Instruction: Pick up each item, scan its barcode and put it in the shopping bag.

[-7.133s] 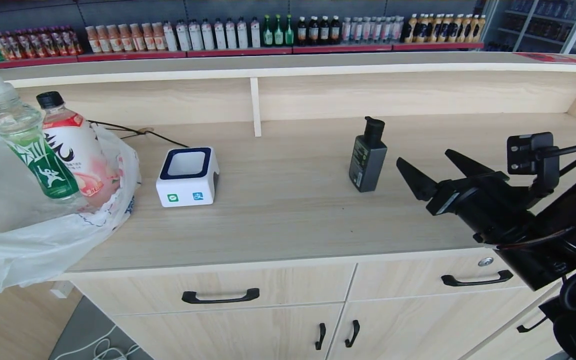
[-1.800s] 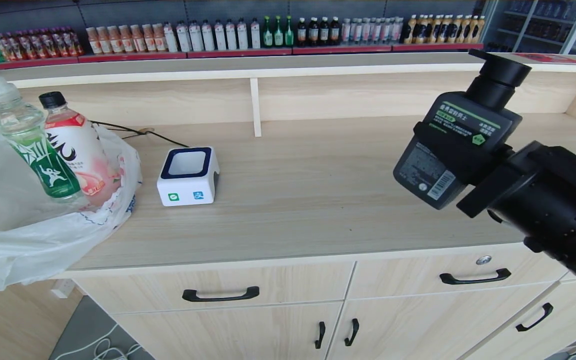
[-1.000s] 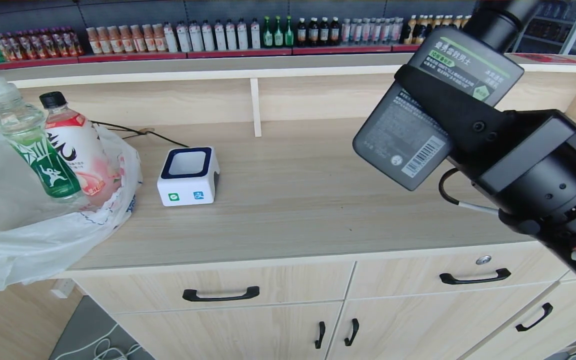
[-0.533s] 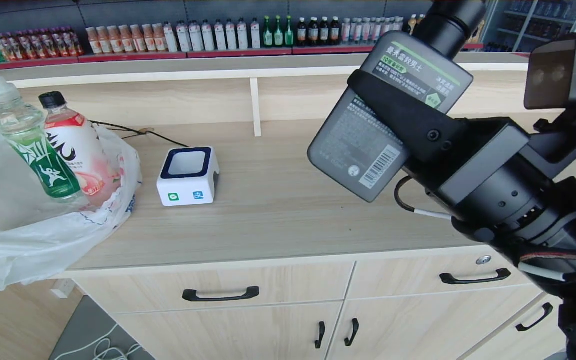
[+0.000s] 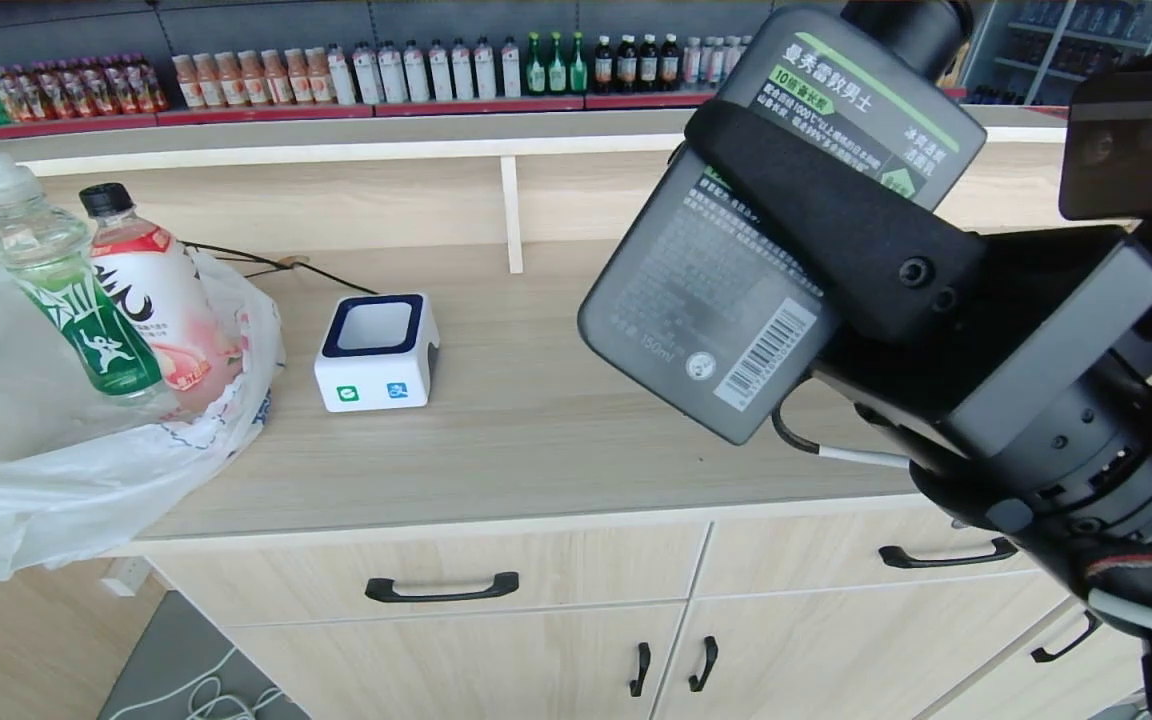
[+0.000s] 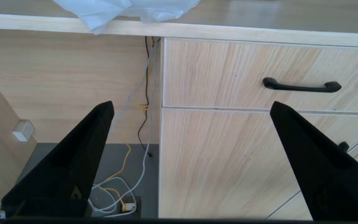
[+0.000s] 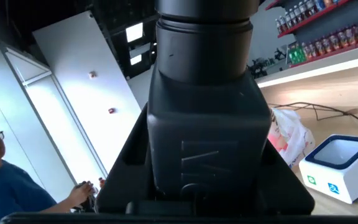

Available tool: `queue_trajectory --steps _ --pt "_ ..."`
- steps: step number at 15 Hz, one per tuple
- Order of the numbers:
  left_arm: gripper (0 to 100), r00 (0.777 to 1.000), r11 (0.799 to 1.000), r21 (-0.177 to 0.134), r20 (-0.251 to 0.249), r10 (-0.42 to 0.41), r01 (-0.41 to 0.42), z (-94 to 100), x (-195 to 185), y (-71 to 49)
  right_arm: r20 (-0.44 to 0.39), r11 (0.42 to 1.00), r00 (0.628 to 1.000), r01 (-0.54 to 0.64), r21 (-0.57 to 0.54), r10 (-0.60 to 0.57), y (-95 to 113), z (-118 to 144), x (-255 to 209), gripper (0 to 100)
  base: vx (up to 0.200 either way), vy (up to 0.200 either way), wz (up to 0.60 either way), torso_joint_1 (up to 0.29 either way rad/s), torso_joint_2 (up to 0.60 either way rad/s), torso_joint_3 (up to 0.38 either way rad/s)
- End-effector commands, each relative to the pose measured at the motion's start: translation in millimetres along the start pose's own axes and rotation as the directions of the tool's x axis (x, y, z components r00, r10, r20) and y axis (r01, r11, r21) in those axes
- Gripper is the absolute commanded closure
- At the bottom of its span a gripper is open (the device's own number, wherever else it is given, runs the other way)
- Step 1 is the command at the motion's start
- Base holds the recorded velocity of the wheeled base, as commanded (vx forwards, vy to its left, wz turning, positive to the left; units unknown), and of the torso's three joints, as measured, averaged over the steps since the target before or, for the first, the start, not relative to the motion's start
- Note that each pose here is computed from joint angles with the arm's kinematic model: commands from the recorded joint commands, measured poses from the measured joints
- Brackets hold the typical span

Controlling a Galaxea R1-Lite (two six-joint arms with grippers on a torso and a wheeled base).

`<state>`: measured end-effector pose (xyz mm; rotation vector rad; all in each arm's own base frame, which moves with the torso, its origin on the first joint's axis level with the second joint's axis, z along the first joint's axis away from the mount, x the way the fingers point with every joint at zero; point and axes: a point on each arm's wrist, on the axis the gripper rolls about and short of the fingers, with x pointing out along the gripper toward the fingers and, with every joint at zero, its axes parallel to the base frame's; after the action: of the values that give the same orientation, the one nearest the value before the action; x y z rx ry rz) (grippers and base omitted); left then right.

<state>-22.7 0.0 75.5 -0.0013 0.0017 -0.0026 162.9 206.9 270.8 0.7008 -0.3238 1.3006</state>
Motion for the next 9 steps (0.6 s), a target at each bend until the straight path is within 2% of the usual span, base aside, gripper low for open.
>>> queue_trajectory --steps 1,5,9 --pt "0 1.0 1.0 0.0 0.0 -0.001 0.001 0.0 0 0.0 0.007 1.0 1.0 -0.003 -0.001 0.003 3 3 -2 100 0.0 0.0 0.0 0.0 0.0 0.0" --pt "0 1.0 1.0 0.0 0.0 -0.001 0.001 0.0 0 0.0 -0.007 0.999 1.0 0.016 0.029 -0.015 13 10 -25 100 0.0 0.0 0.0 0.0 0.0 0.0" --pt "0 1.0 1.0 0.0 0.0 -0.001 0.001 0.0 0 0.0 -0.001 0.999 1.0 0.011 0.033 -0.011 15 13 -26 100 0.0 0.0 0.0 0.0 0.0 0.0"
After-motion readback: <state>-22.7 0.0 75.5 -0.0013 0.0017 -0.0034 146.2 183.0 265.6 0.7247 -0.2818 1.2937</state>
